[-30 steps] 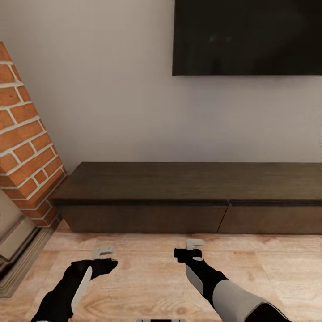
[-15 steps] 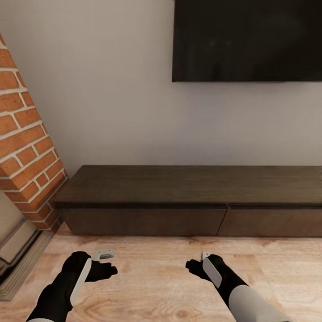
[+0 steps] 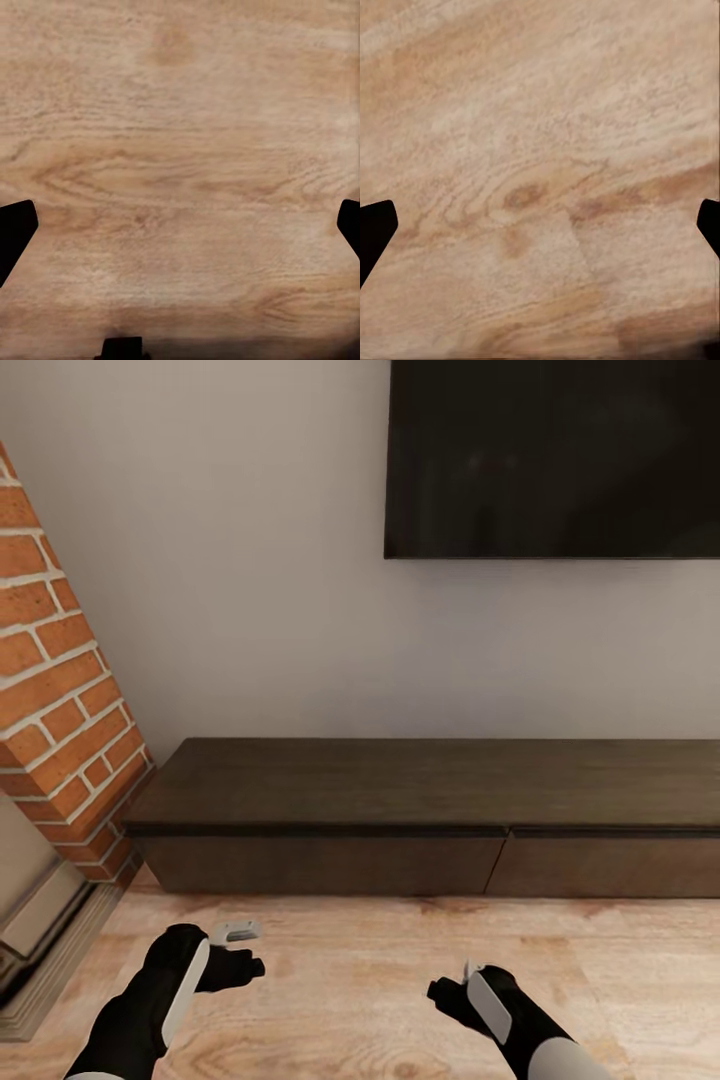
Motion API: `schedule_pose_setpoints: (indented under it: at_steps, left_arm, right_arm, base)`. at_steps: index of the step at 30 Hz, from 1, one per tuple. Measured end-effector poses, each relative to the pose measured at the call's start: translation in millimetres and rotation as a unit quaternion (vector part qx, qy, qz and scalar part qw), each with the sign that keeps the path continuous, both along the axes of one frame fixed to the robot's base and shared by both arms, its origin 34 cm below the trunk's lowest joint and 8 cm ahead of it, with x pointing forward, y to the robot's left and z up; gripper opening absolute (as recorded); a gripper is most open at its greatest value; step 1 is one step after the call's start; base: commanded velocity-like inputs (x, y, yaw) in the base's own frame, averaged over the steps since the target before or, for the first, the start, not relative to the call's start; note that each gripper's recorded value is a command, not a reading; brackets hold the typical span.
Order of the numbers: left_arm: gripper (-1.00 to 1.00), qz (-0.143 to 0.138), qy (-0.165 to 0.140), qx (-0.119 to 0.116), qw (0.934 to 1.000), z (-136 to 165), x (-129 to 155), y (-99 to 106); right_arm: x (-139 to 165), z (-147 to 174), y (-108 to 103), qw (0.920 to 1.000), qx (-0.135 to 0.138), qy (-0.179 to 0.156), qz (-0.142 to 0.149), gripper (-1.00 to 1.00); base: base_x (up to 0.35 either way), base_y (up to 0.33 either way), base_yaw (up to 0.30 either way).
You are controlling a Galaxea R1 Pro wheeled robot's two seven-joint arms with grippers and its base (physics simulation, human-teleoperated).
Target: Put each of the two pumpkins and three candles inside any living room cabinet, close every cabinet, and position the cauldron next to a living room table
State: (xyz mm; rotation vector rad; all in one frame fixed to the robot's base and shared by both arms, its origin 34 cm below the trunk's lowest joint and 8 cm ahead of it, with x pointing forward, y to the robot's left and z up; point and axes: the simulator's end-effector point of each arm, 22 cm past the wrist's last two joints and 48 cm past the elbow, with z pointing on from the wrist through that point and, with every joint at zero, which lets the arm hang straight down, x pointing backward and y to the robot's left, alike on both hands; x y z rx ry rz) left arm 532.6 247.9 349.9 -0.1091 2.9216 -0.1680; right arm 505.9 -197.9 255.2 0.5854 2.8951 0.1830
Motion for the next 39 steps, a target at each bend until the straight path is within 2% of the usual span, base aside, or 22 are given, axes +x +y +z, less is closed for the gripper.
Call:
schedule_pose_setpoints:
  at_steps: [6,9,16,19,23,28,32,39]
  left_arm:
    - [1.0,-0.001,0.018,0.042,0.999,1,-8,13]
    - [1.0,0.0,0.02,0.051,0.9985,6,-7,16]
    - [1.0,0.0,0.021,0.054,0.9983,21,-4,16]
    - [1.0,0.0,0.021,0.052,0.9984,27,-3,14]
    - [1.0,-0.001,0.021,0.047,0.9987,36,-1,7]
    - [1.0,-0.007,0.02,0.044,0.9988,47,1,-2]
    - [1.0,-0.011,0.021,0.04,0.9989,55,3,-9]
    - [1.0,-0.011,0.019,0.039,0.999,70,7,-12]
  right_arm:
    - [-4,7,-17,0.9997,-0.009,-0.006,-0.022,1.0]
    - [-5,11,-20,0.9996,-0.013,-0.009,-0.025,1.0]
    - [0,26,-27,0.9991,-0.022,-0.02,-0.032,1.0]
    - [4,32,-37,0.9984,-0.03,-0.027,-0.038,1.0]
    - [6,41,-49,0.9979,-0.037,-0.031,-0.044,1.0]
    - [4,49,-53,0.9976,-0.041,-0.031,-0.047,1.0]
    - [8,58,-61,0.9963,-0.05,-0.044,-0.054,1.0]
    - [9,72,-73,0.9957,-0.059,-0.044,-0.057,1.0]
  base:
    - [-0.004,0.0,-0.009]
    - [-0.102,0.002,-0.146]
    - [-0.258,0.055,-0.251]
    - [-0.141,0.033,-0.273]
    - [-0.04,0.009,-0.277]
    - [-0.006,0.001,-0.28]
    - [-0.001,0.0,-0.281]
    - [0.0,0.0,-0.288]
